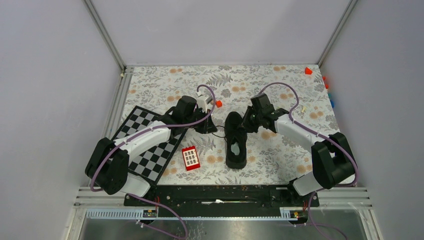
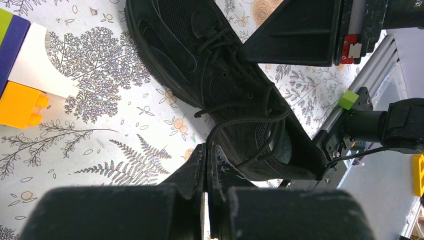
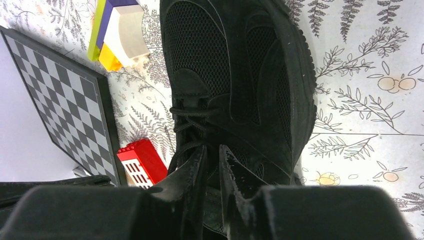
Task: Tie the shoes
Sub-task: Tie the shoelace on the shoe.
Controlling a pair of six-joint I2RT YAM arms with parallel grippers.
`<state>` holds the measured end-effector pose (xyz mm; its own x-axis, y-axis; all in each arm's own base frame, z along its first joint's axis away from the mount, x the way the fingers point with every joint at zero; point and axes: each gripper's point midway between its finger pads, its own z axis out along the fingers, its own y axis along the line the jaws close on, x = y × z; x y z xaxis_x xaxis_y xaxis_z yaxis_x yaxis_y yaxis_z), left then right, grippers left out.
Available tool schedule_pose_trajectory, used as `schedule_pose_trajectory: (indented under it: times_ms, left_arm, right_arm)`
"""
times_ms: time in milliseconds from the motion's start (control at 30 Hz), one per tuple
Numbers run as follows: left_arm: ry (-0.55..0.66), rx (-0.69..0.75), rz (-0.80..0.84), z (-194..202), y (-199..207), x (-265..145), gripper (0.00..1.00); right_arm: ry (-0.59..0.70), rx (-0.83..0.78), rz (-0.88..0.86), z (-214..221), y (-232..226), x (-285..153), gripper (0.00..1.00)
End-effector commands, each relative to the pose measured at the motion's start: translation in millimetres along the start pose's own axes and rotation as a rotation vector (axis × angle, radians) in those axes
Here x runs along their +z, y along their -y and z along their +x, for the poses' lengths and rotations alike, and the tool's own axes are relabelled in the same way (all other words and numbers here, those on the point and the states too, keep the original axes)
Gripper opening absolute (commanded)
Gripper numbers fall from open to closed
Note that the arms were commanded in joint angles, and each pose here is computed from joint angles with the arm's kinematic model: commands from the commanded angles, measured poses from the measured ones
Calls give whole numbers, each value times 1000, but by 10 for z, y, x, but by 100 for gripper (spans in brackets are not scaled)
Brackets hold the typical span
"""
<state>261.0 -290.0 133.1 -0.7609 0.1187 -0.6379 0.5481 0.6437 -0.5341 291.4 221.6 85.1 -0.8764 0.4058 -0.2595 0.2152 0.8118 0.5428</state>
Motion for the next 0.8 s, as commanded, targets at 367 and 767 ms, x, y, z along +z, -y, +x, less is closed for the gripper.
schedule_pose_trajectory:
  times_ms: [367,767]
  left_arm:
    - [56,54,27,-213,110,-25,0]
    - [42,49,18,-159,75,-10,0]
  right_arm:
    - [-39,-124,-77,20,-101,53,0]
    - [172,-161,-50,-273,-92,-326,0]
